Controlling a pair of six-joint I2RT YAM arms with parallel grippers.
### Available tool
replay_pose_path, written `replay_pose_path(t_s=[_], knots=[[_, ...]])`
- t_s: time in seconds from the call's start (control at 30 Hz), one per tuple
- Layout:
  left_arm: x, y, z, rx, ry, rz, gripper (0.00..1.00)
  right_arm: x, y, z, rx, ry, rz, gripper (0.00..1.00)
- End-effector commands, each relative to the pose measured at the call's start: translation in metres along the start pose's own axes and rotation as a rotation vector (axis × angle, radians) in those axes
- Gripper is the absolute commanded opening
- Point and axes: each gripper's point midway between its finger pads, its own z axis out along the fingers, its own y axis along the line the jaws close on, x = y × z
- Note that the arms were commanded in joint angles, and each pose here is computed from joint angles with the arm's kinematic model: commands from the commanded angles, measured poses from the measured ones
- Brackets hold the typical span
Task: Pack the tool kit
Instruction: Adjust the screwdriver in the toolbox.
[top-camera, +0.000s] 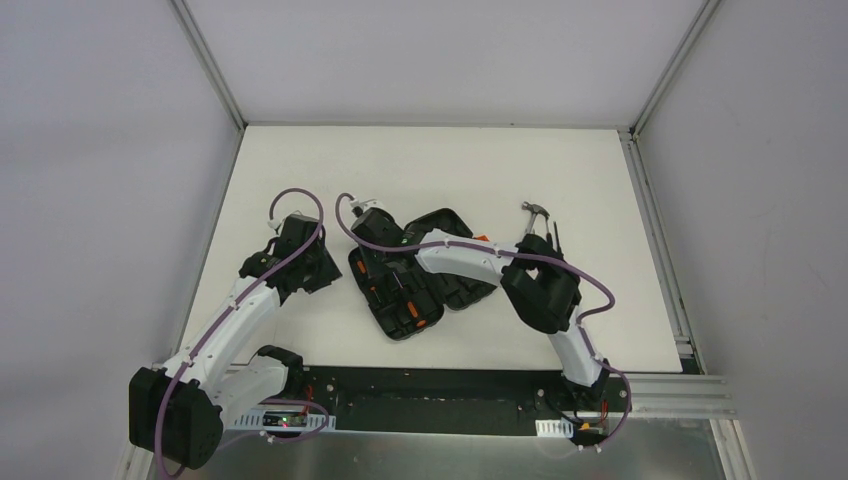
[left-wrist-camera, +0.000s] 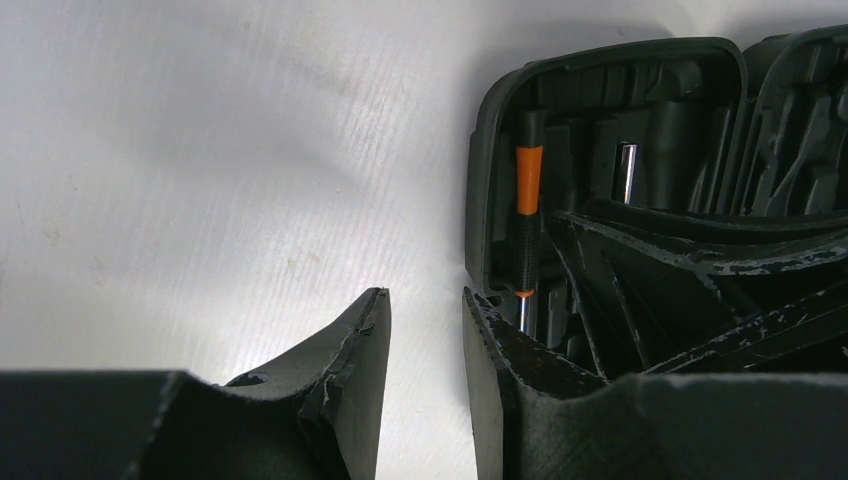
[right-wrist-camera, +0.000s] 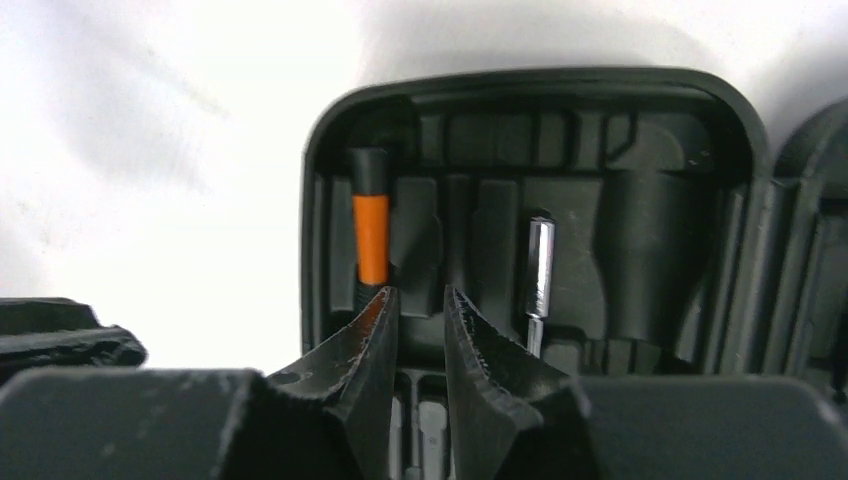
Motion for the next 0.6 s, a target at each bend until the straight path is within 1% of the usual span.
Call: replay_pose_path(t_s=[0.0, 0.27, 0.4, 0.57], knots=[[0.0, -0.001, 0.002, 0.01, 0.005, -0.029, 0.33, -0.028, -0.008, -0.033, 0.004, -0.096, 0.047, 0.26], [0.001, -0.008, 0.005, 0.032, 0.02, -0.037, 0.33, -0.007, -0.004, -0.048, -0.065, -0.049, 0.097, 0.27], [-0.002, -0.013, 0.009, 0.035, 0.023, -0.044, 0.33, -0.009, 0.004, -0.05, -0.103, -0.05, 0.12, 0.28], [-0.015, -0.026, 0.02, 0.041, 0.005, -0.061, 0.33, -0.012, 0.016, -0.04, -0.147, -0.046, 0.138, 0.27]])
